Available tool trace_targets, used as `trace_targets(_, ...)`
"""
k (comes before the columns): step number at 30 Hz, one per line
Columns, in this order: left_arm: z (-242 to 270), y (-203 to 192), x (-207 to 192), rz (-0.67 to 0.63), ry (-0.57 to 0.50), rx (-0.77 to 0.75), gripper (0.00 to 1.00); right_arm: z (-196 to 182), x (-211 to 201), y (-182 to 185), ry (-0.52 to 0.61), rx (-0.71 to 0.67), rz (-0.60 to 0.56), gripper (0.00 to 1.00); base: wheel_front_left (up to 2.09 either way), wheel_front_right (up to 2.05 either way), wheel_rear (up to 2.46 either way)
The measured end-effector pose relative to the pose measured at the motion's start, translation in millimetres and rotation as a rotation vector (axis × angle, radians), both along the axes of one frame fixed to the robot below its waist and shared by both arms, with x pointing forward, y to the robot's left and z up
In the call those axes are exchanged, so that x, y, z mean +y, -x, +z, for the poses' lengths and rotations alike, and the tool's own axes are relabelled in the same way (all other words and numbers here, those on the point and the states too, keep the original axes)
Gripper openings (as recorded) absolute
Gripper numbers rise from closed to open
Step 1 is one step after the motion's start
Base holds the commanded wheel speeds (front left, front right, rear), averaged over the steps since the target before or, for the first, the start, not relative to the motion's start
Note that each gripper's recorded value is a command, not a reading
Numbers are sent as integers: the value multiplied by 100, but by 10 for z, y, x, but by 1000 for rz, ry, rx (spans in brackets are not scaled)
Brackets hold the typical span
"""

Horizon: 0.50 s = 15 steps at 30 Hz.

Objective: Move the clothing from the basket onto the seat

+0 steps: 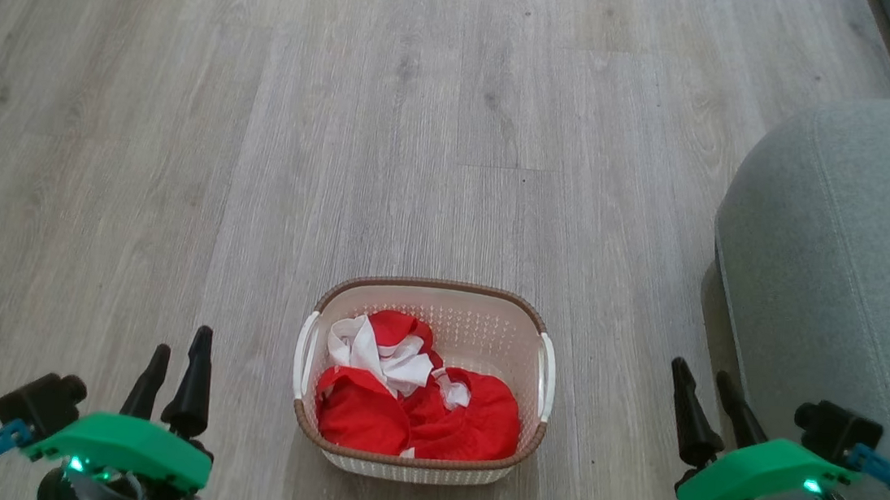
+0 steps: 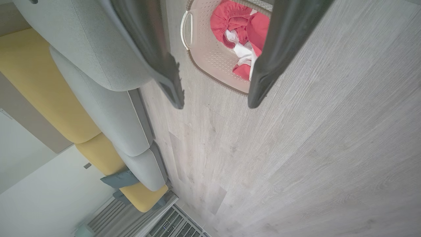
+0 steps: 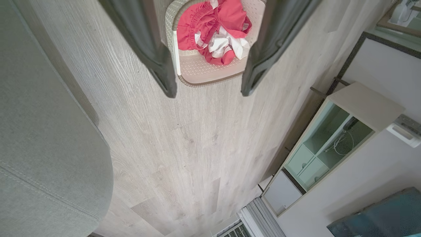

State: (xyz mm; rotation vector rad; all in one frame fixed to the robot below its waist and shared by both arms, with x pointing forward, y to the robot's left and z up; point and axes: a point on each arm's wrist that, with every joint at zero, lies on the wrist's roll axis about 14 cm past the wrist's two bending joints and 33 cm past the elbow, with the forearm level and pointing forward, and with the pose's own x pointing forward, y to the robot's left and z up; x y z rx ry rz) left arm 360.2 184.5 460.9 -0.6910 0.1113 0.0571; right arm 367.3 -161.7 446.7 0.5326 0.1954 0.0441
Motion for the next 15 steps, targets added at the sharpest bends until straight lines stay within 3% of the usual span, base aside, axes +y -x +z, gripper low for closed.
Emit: trace_targets(15, 89, -16, -46, -38, -186, -45, 100, -30, 72, 21, 145, -20, 53, 100, 0, 0, 0)
